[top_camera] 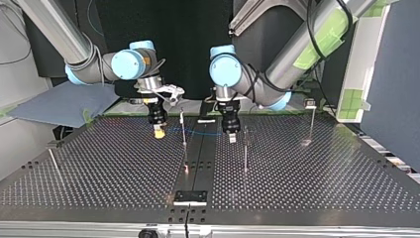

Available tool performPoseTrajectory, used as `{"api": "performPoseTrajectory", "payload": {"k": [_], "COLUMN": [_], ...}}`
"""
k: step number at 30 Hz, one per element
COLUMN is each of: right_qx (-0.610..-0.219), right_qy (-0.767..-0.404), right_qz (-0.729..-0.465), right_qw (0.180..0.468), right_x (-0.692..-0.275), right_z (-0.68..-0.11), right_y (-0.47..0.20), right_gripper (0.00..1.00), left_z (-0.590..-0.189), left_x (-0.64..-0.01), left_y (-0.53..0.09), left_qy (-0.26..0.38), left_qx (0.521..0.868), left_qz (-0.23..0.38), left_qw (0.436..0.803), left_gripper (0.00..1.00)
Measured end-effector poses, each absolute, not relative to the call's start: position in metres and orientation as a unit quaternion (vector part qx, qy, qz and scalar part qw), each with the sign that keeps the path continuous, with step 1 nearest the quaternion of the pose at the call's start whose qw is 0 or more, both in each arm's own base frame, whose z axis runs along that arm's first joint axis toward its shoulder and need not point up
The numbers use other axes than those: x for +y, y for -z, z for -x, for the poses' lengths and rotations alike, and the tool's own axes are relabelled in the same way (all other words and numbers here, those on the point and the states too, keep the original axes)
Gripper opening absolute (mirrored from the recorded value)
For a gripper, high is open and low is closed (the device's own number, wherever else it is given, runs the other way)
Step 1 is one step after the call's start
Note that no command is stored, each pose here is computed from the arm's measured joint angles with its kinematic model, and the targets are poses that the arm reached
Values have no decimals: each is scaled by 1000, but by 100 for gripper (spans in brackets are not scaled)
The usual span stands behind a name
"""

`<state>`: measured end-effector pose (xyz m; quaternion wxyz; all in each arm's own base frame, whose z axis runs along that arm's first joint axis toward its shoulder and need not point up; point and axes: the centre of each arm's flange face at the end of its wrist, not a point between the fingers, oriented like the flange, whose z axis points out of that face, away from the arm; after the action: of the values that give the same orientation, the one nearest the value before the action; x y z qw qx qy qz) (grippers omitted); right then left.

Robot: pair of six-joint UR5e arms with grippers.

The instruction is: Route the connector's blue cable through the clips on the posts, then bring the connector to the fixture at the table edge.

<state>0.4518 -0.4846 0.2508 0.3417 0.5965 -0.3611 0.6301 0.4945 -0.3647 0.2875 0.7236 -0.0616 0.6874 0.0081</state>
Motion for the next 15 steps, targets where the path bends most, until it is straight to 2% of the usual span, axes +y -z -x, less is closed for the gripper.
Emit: {"api": "performPoseTrajectory", "payload": {"k": [4, 5, 6, 8, 9, 11, 15], "right_qx": [-362, -362, -362, -362, -362, -362, -362], "right_qy": [-628, -628, -628, -628, -628, -628, -627], "right_qz": [-598, -598, -599, -599, -599, -599, -599], "right_qw": [341, 341, 341, 341, 341, 341, 341], "right_x": [-484, -484, -484, -484, -484, -484, -484], "right_z": [-451, -451, -451, -451, -451, -451, -451], "right_y": [-250, -250, -250, -250, -250, -250, -250], "right_gripper": [0, 0, 0, 0, 0, 0, 0], "left_z": [-493, -493, -492, -492, -492, -493, -494], "left_x": [-367, -367, -368, -369, -369, -369, -368], "left_y": [-287, -287, -287, -287, -287, -287, -287], "left_qy": [-7, -6, -5, -3, -1, 1, 3], "left_qx": [688, 688, 688, 688, 688, 688, 688], "left_qz": [59, 58, 58, 56, 54, 53, 56], "left_qw": [723, 723, 723, 723, 723, 724, 724], "left_gripper": [0, 6, 6, 23, 23, 32, 32]}}
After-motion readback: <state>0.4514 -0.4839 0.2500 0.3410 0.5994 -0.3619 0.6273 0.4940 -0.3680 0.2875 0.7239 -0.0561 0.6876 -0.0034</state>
